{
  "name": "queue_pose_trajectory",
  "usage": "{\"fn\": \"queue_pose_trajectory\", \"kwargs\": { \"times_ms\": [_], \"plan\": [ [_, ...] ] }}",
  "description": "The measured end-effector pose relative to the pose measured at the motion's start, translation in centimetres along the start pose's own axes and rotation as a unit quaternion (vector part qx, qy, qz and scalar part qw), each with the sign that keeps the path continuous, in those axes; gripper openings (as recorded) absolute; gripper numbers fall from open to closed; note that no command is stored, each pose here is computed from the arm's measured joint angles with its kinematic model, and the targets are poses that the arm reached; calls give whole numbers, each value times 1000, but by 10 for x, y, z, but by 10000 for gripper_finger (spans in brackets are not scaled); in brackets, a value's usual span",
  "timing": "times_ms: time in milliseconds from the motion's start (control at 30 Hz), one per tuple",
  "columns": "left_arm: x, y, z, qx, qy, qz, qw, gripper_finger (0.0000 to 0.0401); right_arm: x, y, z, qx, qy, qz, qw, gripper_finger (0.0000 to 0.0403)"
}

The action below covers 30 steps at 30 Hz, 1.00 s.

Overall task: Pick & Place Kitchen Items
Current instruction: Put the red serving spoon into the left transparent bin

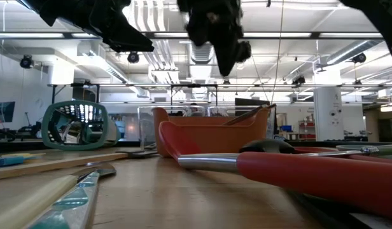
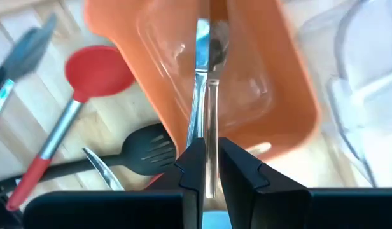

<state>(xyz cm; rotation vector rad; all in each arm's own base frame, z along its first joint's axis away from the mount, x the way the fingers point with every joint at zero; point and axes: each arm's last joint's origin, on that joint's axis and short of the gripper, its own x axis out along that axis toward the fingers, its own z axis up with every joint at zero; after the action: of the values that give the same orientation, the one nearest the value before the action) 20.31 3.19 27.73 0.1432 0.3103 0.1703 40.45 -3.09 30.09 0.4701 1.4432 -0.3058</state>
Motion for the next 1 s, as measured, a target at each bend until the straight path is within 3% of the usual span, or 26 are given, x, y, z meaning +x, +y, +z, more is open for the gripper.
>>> {"fn": "queue_pose_trajectory", "kwargs": {
  "times_ms": [267, 467, 667, 1000],
  "plan": [
    [0, 0, 0, -6, 1, -1, 1000, 204, -57, 28, -47, 16, -92, -12, 996, 38],
    [0, 0, 0, -11, 2, -1, 1000, 204, -82, 52, -85, 20, -136, -10, 991, 38],
    [0, 0, -1, -12, 6, -1, 1000, 204, -85, 75, -113, 6, -143, -18, 990, 38],
    [-2, -1, -2, -49, 11, -3, 999, 204, -71, 104, -155, -52, -218, -140, 964, 38]
  ]
}}
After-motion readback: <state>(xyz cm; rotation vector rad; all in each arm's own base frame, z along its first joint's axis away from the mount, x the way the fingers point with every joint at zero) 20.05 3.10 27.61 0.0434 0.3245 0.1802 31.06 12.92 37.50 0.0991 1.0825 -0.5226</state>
